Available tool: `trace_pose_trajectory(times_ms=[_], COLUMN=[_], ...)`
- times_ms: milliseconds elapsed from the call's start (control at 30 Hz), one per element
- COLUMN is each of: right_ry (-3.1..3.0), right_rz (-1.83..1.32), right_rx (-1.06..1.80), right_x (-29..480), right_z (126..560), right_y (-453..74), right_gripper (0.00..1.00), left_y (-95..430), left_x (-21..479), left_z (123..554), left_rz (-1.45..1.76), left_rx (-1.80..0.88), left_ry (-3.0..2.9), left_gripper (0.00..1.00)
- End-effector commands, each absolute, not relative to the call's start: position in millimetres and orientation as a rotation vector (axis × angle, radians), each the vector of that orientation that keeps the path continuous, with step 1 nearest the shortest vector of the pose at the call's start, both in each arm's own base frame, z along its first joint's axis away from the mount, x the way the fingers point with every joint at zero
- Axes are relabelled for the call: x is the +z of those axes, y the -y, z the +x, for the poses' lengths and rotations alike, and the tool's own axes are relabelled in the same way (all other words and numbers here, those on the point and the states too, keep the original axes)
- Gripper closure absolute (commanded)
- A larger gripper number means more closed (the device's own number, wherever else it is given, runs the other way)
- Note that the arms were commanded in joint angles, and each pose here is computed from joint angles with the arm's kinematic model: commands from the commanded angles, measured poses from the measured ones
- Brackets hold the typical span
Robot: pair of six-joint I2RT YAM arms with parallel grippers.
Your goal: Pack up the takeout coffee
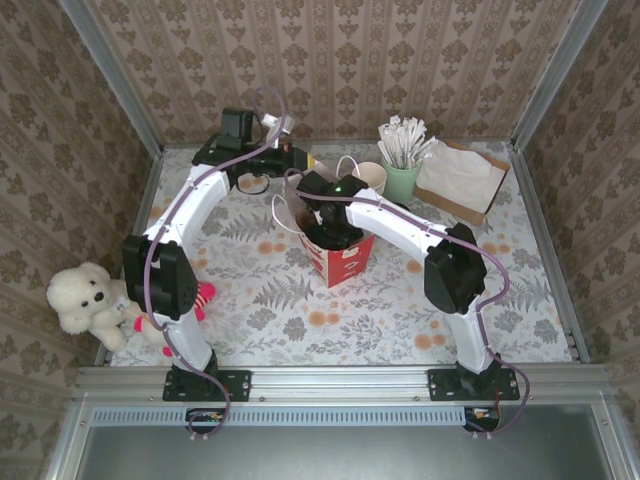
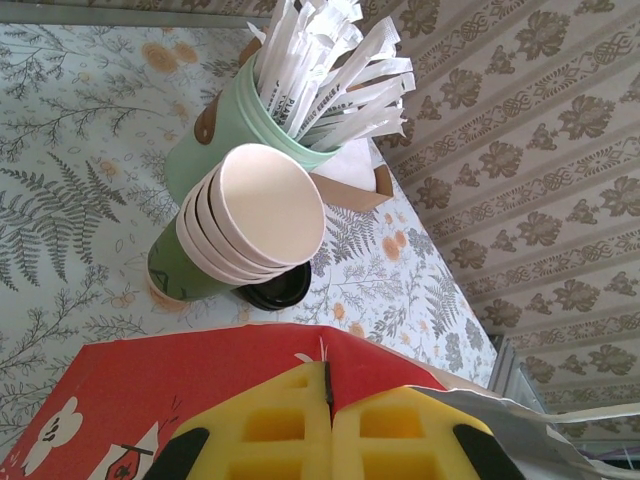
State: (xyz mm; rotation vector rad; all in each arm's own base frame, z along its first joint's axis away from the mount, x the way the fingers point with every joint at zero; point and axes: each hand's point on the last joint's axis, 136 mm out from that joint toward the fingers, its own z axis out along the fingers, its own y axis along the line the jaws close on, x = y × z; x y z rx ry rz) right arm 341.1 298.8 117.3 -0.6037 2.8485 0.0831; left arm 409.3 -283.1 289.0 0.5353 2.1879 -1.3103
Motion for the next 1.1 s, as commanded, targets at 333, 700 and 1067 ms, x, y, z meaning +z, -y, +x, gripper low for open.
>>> trace_pose_trajectory(times_ms=[333, 700, 1067], right_ry=[-2.709, -2.642, -2.643], right_rz=[-0.565, -0.550, -0.558], right_rx=[0.129, 0.174, 0.159], right_x=[136, 144, 144], right_z=[347, 348, 346], right_y=[-299, -304, -303], right_gripper=[0.19, 0.09, 0.00], left_y=[288, 290, 288], left_x=[334, 335, 336], left_z=[394, 393, 392], left_rz=[0.634, 0.641, 0.636], left_rx=[-1.265, -1.280, -1.262], left_ry=[-2.011, -1.997, -1.998], left_gripper=[1.00, 1.00, 1.00])
